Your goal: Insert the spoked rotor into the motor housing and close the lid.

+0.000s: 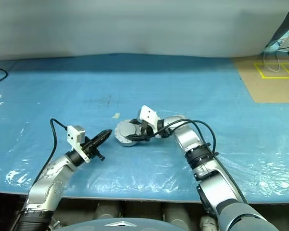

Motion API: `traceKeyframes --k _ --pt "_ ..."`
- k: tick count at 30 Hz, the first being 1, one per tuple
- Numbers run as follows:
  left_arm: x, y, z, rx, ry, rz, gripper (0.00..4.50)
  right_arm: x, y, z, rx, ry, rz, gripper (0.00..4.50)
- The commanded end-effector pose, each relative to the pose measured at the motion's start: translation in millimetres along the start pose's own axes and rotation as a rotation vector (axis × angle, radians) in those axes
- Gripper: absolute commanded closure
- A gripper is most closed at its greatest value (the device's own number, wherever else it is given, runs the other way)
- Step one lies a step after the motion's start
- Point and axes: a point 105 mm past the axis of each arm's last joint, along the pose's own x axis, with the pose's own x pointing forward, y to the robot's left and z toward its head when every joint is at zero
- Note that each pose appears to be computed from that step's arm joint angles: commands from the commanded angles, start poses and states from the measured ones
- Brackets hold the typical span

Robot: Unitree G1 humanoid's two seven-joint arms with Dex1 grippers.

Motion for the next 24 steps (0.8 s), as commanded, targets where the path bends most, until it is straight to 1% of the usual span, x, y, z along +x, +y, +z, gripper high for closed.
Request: traceKeyframes --k 1,3,6,14,17,24 --pt "6 -1 1 0.081 -0.011 -0.017 4.48 -4 1 -44 0.110 0.138 -0.036 1.53" --pt "11 0 2 0.137 -0.019 -0.019 4.48 -3 1 -44 0.106 0.136 -0.037 1.53" --pt "16 -2 6 0.175 -0.029 -0.044 4.48 -3 1 -45 0.106 0.134 -0.043 1.53" --pt "19 -3 10 0.174 -0.029 -0.084 4.48 -4 2 -52 0.113 0.134 -0.061 1.53" --pt "21 2 -2 0.209 0.030 -0.068 4.48 -3 0 -52 0.113 0.135 -0.068 1.53" --pt "23 0 -31 0.305 0.175 -0.112 4.48 -2 0 -52 0.117 0.128 -0.072 1.53"
